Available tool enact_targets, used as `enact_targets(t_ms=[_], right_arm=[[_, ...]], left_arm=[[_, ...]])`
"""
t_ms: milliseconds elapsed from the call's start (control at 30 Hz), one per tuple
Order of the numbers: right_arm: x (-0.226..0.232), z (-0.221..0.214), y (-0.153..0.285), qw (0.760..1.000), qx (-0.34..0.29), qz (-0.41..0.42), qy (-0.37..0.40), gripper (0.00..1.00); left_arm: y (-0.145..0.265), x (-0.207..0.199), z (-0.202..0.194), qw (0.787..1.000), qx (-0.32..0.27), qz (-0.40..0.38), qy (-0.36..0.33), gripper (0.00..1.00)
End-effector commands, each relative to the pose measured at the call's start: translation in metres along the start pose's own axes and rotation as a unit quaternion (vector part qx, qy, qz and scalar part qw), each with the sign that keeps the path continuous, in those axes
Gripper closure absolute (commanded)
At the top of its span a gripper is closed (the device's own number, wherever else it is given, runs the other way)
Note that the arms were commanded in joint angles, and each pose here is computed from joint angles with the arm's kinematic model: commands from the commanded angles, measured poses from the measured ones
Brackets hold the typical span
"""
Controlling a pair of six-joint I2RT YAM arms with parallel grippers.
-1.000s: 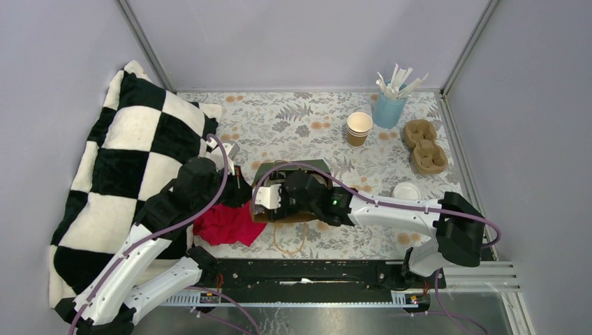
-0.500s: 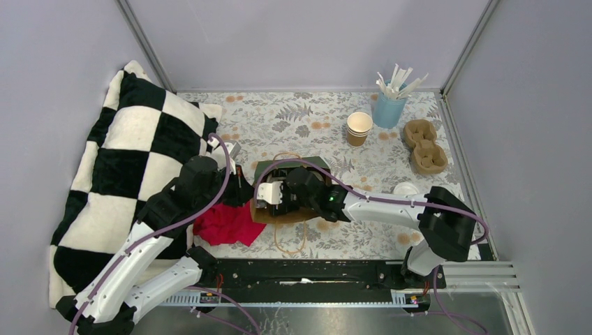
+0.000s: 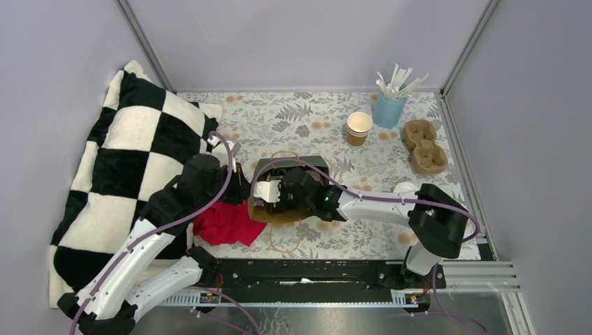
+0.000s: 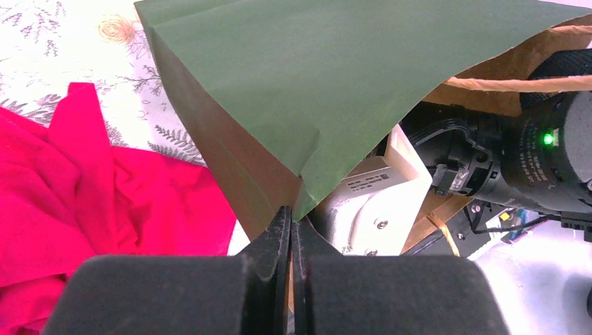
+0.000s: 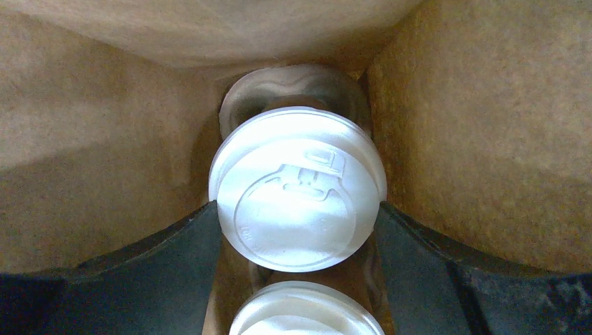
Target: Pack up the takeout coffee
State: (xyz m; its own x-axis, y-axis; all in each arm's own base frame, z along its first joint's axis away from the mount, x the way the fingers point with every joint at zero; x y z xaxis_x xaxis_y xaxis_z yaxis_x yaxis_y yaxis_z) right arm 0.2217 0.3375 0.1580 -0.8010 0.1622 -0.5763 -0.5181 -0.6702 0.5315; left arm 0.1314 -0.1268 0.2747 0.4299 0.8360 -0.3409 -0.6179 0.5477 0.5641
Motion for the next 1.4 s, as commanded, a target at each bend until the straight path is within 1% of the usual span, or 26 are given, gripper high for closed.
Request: enact_targets(t_ms=[0, 100, 200, 267, 467, 633, 767, 900, 1100, 1133, 1167, 1300, 1333, 1367], right_arm=[[-0.011, 0.002, -0.006, 0.999, 0.022, -0.023, -0.021, 0.46], [-0.015, 0.002, -0.002, 0.998, 0.047, -0.021, -0.023, 0.46], [-0.017, 0.008, 0.004, 0.998, 0.048, -0.012, -0.037, 0.45], [-0.013, 0.007, 0.009, 0.997, 0.063, 0.012, -0.04, 0.45], [-0.01, 0.011, 0.018, 0.994, 0.087, 0.043, -0.051, 0.45], [-0.002, 0.01, 0.026, 0.99, 0.095, 0.08, -0.067, 0.45], [0.005, 0.008, 0.035, 0.987, 0.088, 0.097, -0.09, 0.45], [0.015, 0.004, 0.04, 0.982, 0.089, 0.134, -0.094, 0.46], [0.021, -0.002, 0.044, 0.976, 0.104, 0.168, -0.088, 0.46], [0.022, -0.003, 0.043, 0.975, 0.109, 0.175, -0.087, 0.46], [0.025, -0.007, 0.042, 0.971, 0.121, 0.186, -0.085, 0.46], [0.028, -0.011, 0.037, 0.967, 0.129, 0.202, -0.085, 0.47], [0.028, -0.011, 0.036, 0.966, 0.132, 0.205, -0.086, 0.47], [0.027, -0.011, 0.035, 0.965, 0.134, 0.21, -0.086, 0.47]], left_arm=[[0.007, -0.013, 0.019, 0.999, -0.029, -0.031, 0.0, 1.0], [0.009, -0.015, 0.026, 0.999, -0.037, -0.032, 0.002, 1.0], [0.011, -0.021, 0.036, 0.998, -0.042, -0.038, 0.002, 1.0], [0.011, -0.023, 0.041, 0.998, -0.043, -0.044, 0.0, 1.0], [0.012, -0.034, 0.052, 0.997, -0.038, -0.074, -0.008, 1.0], [0.015, -0.043, 0.061, 0.994, -0.035, -0.102, -0.015, 1.0], [0.018, -0.05, 0.07, 0.992, -0.039, -0.116, -0.017, 1.0], [0.015, -0.052, 0.077, 0.993, -0.04, -0.114, -0.016, 1.0], [0.006, -0.049, 0.081, 0.995, -0.037, -0.096, -0.003, 1.0], [0.005, -0.049, 0.081, 0.995, -0.036, -0.096, -0.003, 0.99], [0.004, -0.049, 0.081, 0.995, -0.037, -0.094, -0.001, 0.96], [0.003, -0.045, 0.082, 0.996, -0.046, -0.073, 0.004, 0.93], [0.004, -0.044, 0.083, 0.996, -0.049, -0.068, 0.005, 0.91], [0.005, -0.044, 0.084, 0.996, -0.052, -0.065, 0.008, 0.87]])
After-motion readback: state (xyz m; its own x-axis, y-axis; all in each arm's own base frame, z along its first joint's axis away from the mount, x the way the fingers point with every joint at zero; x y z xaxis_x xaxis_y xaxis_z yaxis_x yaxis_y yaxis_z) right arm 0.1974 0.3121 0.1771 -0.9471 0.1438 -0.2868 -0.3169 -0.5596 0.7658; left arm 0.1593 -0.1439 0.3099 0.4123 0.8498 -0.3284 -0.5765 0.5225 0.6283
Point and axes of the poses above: each gripper's point midway between its finger pads, its own y axis back along the fingers, its own x axis along the line the jaws close on, z = x × y, the point moved 7 cm from there along y, back along the fingers, and after that the axes turned 5 degrees about -y, right-handed, at the moved point
